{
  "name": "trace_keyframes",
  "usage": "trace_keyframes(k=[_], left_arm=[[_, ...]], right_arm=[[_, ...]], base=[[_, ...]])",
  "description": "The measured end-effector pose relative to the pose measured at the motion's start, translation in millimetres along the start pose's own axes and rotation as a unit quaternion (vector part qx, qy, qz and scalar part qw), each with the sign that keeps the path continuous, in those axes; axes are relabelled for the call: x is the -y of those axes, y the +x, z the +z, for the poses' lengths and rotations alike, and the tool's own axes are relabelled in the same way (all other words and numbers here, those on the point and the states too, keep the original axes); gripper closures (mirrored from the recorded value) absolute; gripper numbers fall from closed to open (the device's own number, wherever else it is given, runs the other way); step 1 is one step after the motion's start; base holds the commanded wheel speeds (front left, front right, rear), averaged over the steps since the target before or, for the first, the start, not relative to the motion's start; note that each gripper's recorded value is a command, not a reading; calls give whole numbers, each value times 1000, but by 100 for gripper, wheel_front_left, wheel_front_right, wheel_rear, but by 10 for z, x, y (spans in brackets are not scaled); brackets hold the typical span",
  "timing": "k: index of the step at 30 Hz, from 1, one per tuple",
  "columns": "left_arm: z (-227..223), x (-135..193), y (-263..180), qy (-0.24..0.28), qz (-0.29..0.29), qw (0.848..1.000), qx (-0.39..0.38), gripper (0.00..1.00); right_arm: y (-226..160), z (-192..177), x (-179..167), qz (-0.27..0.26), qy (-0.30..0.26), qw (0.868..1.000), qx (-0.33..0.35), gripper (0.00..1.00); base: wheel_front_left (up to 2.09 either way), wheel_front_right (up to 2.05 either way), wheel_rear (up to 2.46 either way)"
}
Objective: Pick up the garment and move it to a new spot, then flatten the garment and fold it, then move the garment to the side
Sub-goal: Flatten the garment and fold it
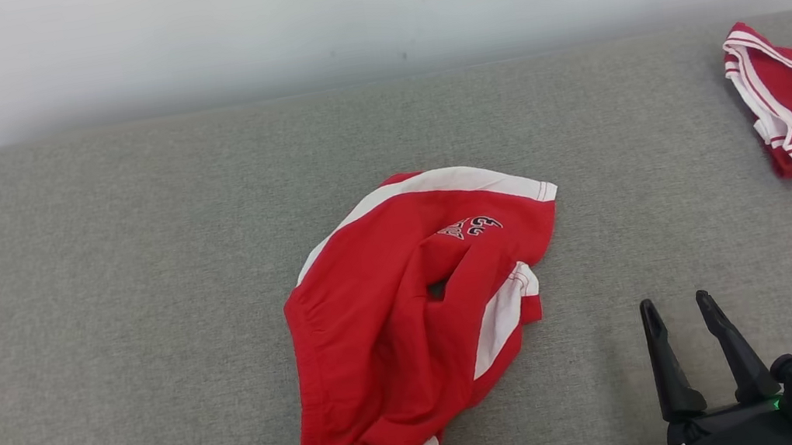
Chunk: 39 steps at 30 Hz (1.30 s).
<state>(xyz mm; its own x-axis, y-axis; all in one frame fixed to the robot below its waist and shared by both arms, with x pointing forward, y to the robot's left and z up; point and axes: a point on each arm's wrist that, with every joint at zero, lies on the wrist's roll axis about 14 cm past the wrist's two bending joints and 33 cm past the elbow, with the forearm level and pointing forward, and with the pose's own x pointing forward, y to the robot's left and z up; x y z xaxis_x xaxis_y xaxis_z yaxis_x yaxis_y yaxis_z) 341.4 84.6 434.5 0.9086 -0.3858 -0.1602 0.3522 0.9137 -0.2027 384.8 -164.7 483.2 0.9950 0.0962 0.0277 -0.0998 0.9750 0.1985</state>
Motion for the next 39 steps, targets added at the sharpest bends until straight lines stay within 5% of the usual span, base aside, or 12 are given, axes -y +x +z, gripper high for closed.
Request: trace_keyframes(k=[12,26,29,30,31,39], left_arm=[[442,-105,519,49,-32,997,45,100],[374,-472,1112,57,-12,998,12,100],[418,-453,1184,51,-10,998,20,12],[404,-445,1183,51,-10,999,18,12],[398,-437,1177,51,-9,998,17,0],[372,-407,937,49,-3,999,21,0]], right_arm=[[-95,56,230,-33,-6,999,5,0],[-173,2,559,-83,-15,996,-7,0],[-179,-18,584,-88,-15,996,-10,0],[-179,-23,580,-88,-14,996,-10,0],[-176,-26,573,-87,-14,996,-11,0],[-122,-46,423,-65,-5,998,-11,0]], base=[[0,0,0],[0,0,0],[0,0,0],[0,0,0],[0,0,0],[0,0,0]])
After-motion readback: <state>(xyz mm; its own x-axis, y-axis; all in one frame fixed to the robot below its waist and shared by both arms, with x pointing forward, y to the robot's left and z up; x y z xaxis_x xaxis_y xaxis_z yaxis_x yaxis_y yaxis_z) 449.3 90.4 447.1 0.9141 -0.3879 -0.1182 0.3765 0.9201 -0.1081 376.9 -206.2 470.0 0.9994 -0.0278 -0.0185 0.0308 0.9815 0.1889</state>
